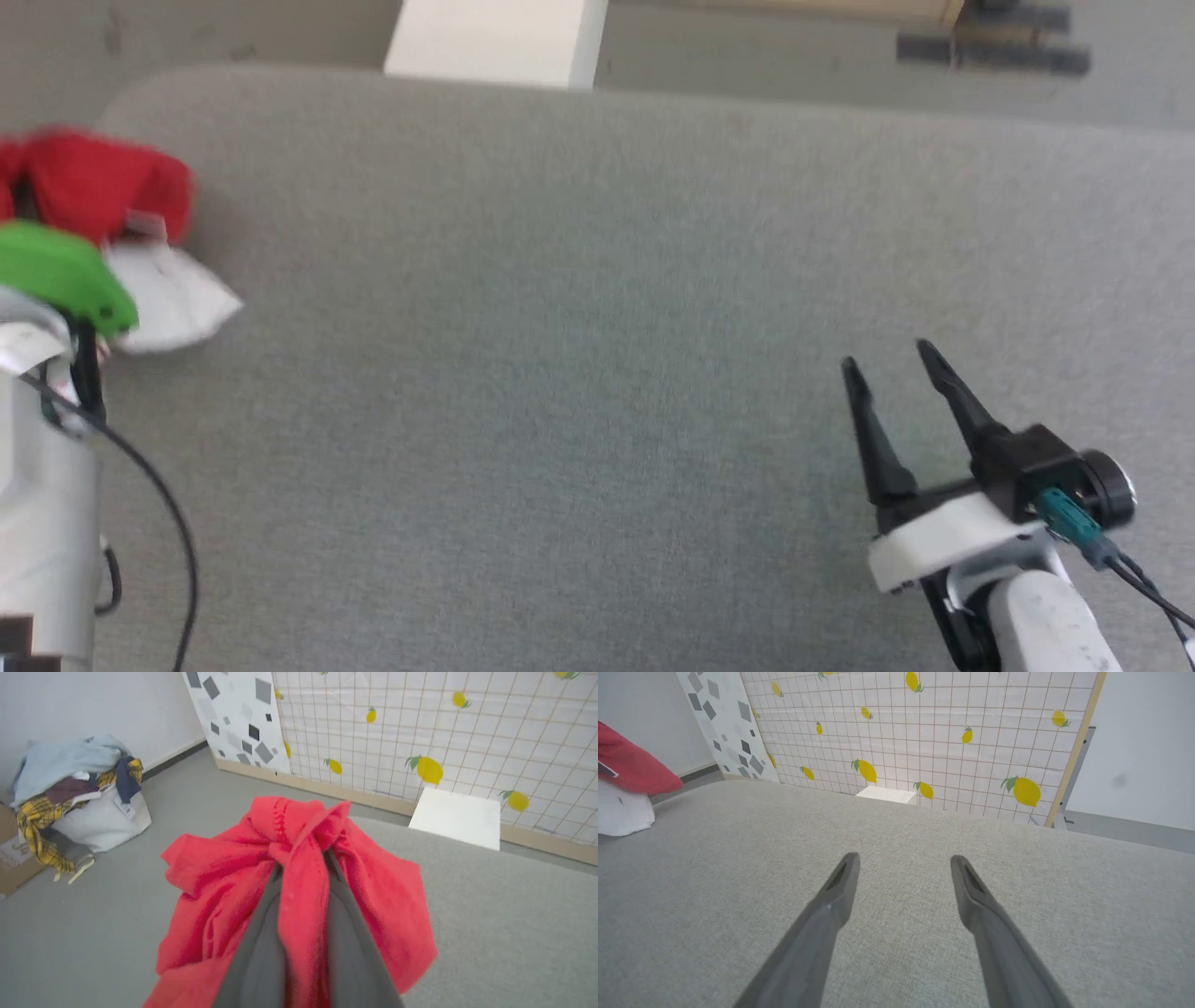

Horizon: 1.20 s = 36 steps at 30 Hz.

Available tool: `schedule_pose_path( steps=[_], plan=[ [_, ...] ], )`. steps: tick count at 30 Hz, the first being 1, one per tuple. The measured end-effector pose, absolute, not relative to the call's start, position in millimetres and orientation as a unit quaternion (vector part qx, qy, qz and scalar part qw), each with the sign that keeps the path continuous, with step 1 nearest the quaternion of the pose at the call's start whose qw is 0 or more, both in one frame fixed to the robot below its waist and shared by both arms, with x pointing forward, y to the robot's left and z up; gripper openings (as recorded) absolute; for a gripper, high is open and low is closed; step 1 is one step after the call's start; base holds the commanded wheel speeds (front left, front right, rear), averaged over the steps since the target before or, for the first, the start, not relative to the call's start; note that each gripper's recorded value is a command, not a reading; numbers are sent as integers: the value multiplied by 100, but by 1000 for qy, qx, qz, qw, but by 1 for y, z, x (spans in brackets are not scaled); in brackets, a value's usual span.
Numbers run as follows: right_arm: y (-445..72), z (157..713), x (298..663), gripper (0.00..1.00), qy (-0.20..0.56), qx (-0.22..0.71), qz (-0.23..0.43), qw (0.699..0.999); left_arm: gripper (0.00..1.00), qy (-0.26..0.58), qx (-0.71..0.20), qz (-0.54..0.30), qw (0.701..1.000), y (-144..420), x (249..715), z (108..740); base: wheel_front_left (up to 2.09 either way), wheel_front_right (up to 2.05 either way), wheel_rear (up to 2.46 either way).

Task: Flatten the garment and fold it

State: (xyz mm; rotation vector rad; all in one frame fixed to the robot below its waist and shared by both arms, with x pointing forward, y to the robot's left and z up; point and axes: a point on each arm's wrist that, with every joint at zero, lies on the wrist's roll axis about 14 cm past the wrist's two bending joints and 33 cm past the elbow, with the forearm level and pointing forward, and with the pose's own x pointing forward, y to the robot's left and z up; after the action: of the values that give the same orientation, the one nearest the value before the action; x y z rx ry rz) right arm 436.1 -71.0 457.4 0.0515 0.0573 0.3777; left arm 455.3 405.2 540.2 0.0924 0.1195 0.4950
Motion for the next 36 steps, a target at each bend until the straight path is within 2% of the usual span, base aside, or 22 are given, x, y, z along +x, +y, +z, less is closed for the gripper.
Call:
schedule_pose_path(
  steps=[4, 10, 14, 19, 24, 29, 32, 36],
  plan=[
    [-82, 482, 426, 100, -2, 25, 172, 985, 0, -89, 72, 195, 974, 374, 464, 634, 0, 0, 0],
    [-102, 511, 415, 100, -39, 35, 144, 988, 0, -231, 60, 90, 967, 294, 468, 727, 0, 0, 0],
    [-120, 517, 405, 100, -47, 33, 120, 991, 0, -275, 23, 4, 961, 218, 475, 749, 0, 0, 0],
    [-148, 521, 392, 100, -53, 33, 80, 995, 0, -271, -44, -120, 954, 116, 482, 742, 0, 0, 0],
    [-174, 522, 379, 100, -54, 30, 44, 997, 0, -190, -79, -212, 956, 36, 481, 683, 0, 0, 0],
    [-199, 520, 366, 100, -52, 28, 5, 998, 0, 18, -57, -289, 955, -22, 462, 557, 0, 0, 0],
    [-206, 517, 361, 100, -47, 27, -6, 998, 0, 150, -28, -319, 935, -38, 437, 486, 0, 0, 0],
    [-209, 514, 359, 100, -42, 26, -12, 999, 0, 325, 16, -343, 881, -39, 389, 407, 0, 0, 0]
  ],
)
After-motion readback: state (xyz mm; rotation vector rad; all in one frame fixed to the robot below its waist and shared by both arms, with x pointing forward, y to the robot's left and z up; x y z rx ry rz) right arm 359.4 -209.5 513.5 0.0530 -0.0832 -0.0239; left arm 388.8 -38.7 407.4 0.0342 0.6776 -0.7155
